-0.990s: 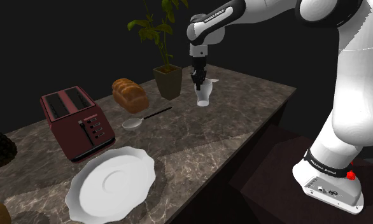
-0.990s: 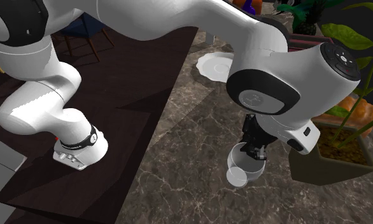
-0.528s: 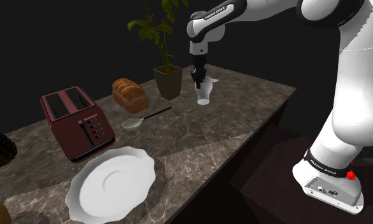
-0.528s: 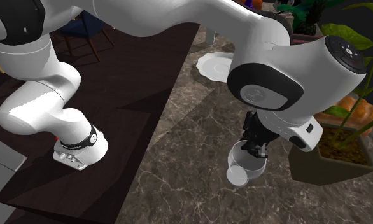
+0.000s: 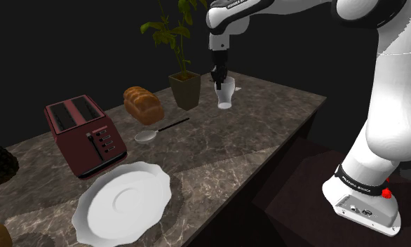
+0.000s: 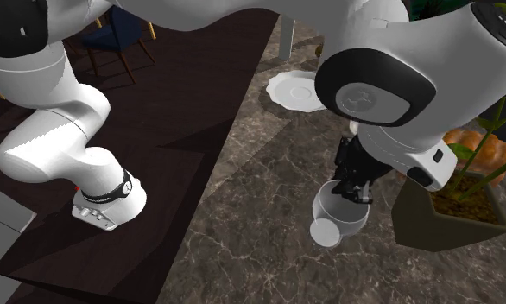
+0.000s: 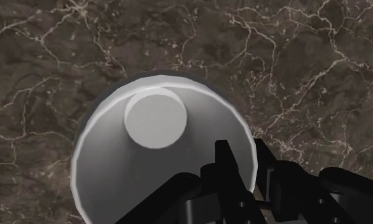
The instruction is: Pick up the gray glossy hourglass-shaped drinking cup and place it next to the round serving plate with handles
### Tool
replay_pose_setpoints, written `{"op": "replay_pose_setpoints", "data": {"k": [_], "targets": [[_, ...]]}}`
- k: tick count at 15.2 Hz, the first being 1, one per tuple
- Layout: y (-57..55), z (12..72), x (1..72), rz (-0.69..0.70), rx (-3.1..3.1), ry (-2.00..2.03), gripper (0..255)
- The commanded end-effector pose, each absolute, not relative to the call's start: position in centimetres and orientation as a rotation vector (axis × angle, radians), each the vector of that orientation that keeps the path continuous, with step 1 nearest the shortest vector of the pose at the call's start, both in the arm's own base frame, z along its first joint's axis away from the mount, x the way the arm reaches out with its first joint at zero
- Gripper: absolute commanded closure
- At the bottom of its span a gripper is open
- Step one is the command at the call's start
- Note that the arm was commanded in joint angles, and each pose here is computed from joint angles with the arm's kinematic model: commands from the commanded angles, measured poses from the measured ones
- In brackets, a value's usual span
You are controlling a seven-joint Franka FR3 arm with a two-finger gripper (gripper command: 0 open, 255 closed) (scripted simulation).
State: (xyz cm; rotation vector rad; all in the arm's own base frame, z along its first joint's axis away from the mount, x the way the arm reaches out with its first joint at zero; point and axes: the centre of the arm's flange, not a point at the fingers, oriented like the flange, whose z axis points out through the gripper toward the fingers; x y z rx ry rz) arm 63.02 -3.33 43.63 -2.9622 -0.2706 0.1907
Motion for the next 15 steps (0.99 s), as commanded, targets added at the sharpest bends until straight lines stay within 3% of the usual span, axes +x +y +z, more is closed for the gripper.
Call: {"op": "replay_pose_setpoints", "data": {"k": [1, 15], "targets": [[-3.2, 44.6, 63.0, 0.191, -2.962, -0.271, 255], [-3.2, 52.0, 63.0, 0.191, -2.962, -0.271, 255]]}}
